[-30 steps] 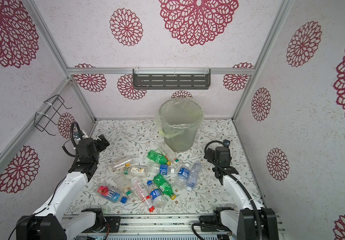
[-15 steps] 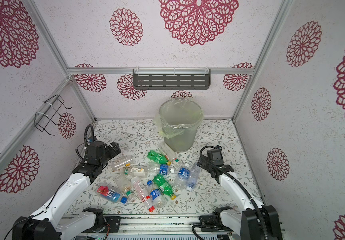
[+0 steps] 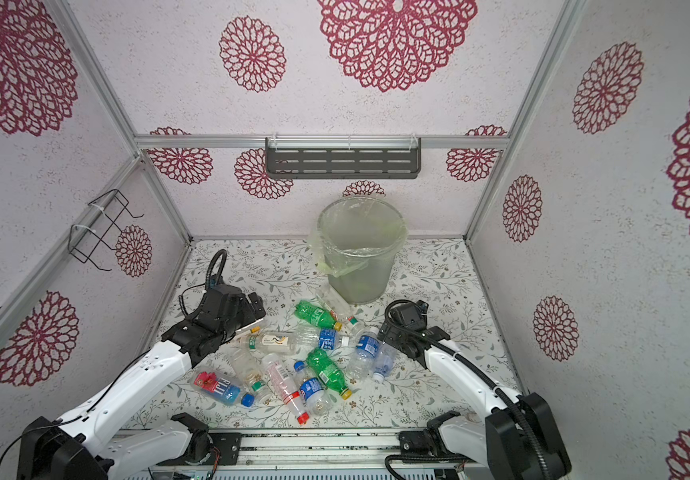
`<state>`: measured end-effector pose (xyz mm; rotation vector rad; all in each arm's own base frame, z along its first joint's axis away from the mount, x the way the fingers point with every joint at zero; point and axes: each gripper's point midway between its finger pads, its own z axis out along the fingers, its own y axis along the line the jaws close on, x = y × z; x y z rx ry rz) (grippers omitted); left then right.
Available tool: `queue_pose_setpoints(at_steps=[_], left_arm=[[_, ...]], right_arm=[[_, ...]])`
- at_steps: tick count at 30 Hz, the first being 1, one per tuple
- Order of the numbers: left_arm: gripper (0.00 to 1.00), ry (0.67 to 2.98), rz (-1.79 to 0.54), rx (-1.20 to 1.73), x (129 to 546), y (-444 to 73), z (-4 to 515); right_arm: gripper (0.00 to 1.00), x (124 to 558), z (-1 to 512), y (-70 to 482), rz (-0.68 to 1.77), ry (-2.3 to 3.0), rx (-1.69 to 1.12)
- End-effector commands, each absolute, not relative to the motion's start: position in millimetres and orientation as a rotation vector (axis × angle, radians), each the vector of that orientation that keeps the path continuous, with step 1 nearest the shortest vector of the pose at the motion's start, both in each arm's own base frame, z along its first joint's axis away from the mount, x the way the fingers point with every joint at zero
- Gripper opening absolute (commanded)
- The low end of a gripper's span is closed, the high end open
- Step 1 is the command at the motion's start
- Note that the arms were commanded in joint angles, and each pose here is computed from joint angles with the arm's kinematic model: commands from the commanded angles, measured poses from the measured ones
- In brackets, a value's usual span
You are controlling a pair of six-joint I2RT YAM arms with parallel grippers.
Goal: Throw the plastic bottles in the bin
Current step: 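Raise both arms and reach the grippers over the bottle pile, then close the right gripper on the clear bottle with blue cap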
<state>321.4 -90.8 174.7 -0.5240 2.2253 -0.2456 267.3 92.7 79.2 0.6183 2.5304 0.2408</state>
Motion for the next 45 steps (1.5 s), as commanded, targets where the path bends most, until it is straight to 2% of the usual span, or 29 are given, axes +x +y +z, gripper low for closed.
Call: queue_pose_setpoints(at_steps=[1, 6, 8, 24, 30, 38, 45], left_arm=[[0.97, 2.232, -0.239, -0.536, 320, -90, 169], [0.97, 2.218, -0.316, -0.457, 326, -103, 174], [0.97, 2.225, -0.323, -0.442, 327, -106, 174], [0.97, 2.333, -0.273, -0.510, 320, -103, 171], [0.97, 2.320, -0.239, -0.511, 312, -94, 180], [0.97, 2.303, -0.228, -0.526, 311, -83, 189], [0.97, 2.310, -0.259, -0.596, 312, -78, 187]], right_arm=[[0.99, 264, 78, 93, 0.245, 2.528, 0.670], [0.97, 260, 75, 94, 0.241, 2.554, 0.642], [0.92, 258, 73, 93, 0.241, 2.559, 0.643], [0.84, 247, 42, 104, 0.346, 2.592, 0.597], [0.76, 242, 38, 98, 0.319, 2.589, 0.605], [0.57, 238, 37, 92, 0.317, 2.557, 0.620], [0.52, 249, 51, 95, 0.323, 2.523, 0.528]])
